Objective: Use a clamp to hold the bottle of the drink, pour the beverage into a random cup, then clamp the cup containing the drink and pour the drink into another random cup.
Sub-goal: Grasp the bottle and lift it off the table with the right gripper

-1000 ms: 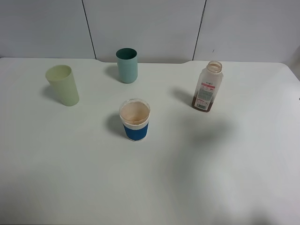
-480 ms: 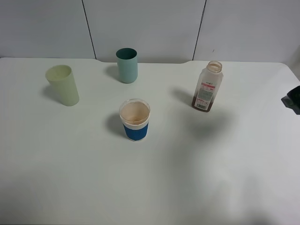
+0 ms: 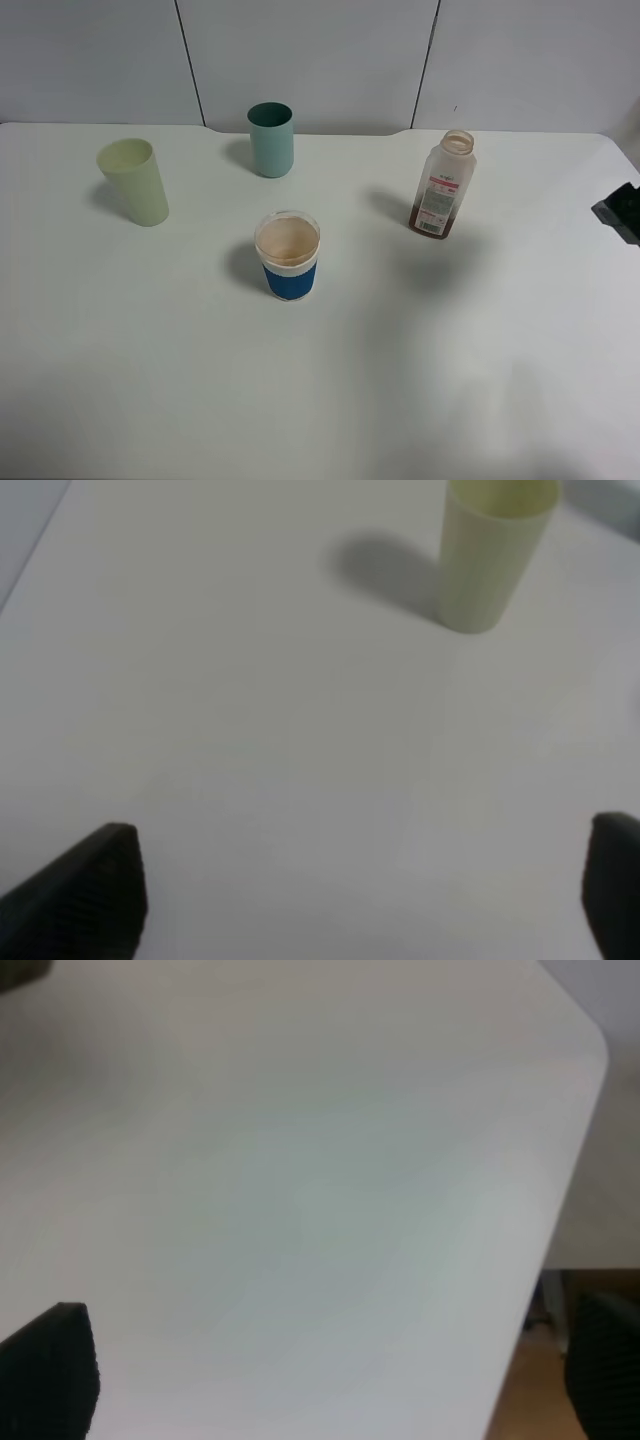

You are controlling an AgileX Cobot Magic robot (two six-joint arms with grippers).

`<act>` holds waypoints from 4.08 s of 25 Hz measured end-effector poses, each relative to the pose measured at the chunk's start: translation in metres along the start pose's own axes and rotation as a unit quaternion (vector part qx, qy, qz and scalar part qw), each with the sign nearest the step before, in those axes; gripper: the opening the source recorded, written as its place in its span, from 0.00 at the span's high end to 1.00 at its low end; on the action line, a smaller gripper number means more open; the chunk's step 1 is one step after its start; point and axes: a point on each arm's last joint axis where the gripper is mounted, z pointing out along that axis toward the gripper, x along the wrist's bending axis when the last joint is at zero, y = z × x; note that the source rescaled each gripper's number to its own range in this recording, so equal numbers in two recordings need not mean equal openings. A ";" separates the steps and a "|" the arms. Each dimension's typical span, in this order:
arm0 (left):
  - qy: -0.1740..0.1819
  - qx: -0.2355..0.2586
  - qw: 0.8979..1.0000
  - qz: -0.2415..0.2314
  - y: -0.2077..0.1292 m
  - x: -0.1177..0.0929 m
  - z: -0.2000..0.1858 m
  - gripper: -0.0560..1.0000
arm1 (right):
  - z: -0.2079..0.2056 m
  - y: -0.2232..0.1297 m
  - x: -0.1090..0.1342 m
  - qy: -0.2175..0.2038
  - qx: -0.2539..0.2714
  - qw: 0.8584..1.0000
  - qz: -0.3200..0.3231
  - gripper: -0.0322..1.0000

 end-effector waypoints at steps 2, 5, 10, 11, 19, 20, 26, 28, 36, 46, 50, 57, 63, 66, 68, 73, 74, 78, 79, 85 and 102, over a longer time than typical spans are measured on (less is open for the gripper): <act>0.000 0.000 1.000 0.000 0.000 0.000 0.000 0.05 | 0.001 -0.005 -0.005 -0.012 0.018 1.000 -0.001 0.04; 0.000 0.000 1.000 0.000 0.000 0.000 0.000 0.05 | 0.002 -0.011 -0.013 -0.034 0.033 0.999 0.002 0.04; 0.000 0.000 1.000 0.000 0.000 0.000 0.000 0.05 | 0.002 -0.020 -0.028 -0.088 0.057 0.994 -0.007 0.04; 0.000 0.000 1.000 0.000 0.000 0.000 0.000 0.05 | 0.002 -0.022 -0.033 -0.102 0.061 0.993 -0.003 0.04; 0.000 0.000 1.000 0.000 0.000 0.000 0.000 0.05 | 0.005 -0.028 -0.055 -0.159 0.019 0.986 0.054 0.04; 0.000 0.000 1.000 0.000 0.000 0.000 0.000 0.05 | 0.009 -0.027 -0.057 -0.156 0.012 0.986 0.060 0.04; 0.000 0.000 1.000 0.000 0.000 0.000 0.000 0.05 | 0.054 -0.025 -0.050 -0.095 0.012 0.993 0.074 0.04; 0.000 0.000 1.000 0.000 0.000 0.000 0.000 0.05 | 0.068 -0.023 -0.046 -0.074 0.009 0.995 0.070 0.04; 0.000 0.000 1.000 0.000 0.000 0.000 0.000 0.05 | 0.117 -0.016 -0.027 0.005 -0.041 0.998 0.051 0.04; 0.000 0.000 1.000 0.000 0.000 0.000 0.000 0.05 | 0.144 -0.005 -0.011 0.054 -0.080 0.994 0.052 0.04; 0.000 0.000 1.000 0.000 0.000 0.000 0.000 0.05 | 0.150 0.010 -0.009 0.071 -0.114 0.986 0.097 0.04; 0.000 0.000 1.000 0.000 0.000 0.000 0.000 0.05 | 0.154 0.009 -0.005 0.089 -0.109 0.979 0.145 0.17; 0.000 0.000 1.000 0.000 0.000 0.000 0.000 0.05 | 0.154 0.007 -0.004 0.093 -0.097 0.979 0.156 0.18; 0.000 0.000 1.000 0.000 0.000 0.000 0.000 0.05 | 0.155 0.005 -0.001 0.093 -0.078 0.985 0.121 0.18; 0.000 0.000 1.000 0.000 0.000 0.000 0.000 0.05 | 0.154 0.006 0.002 0.098 -0.079 0.988 0.090 0.18; 0.000 0.000 1.000 0.000 0.000 0.000 0.000 0.05 | 0.151 0.018 0.016 0.122 -0.093 0.988 0.033 0.18; 0.000 0.000 1.000 0.000 0.000 0.000 0.000 0.05 | 0.151 0.019 0.019 0.126 -0.096 0.987 0.025 0.18; 0.000 0.000 1.000 0.000 0.000 0.000 0.000 0.05 | 0.149 0.025 0.026 0.135 -0.103 0.985 0.007 0.18; 0.000 0.000 1.000 0.000 0.000 0.000 0.000 0.05 | 0.149 0.026 0.027 0.137 -0.104 0.985 0.005 0.18; 0.000 0.000 1.000 0.000 0.000 0.000 0.000 0.05 | 0.147 0.031 0.033 0.162 -0.137 0.977 0.000 0.18; 0.000 0.000 1.000 0.000 0.000 0.000 0.000 0.05 | 0.171 0.045 0.047 0.214 -0.163 0.963 -0.007 0.18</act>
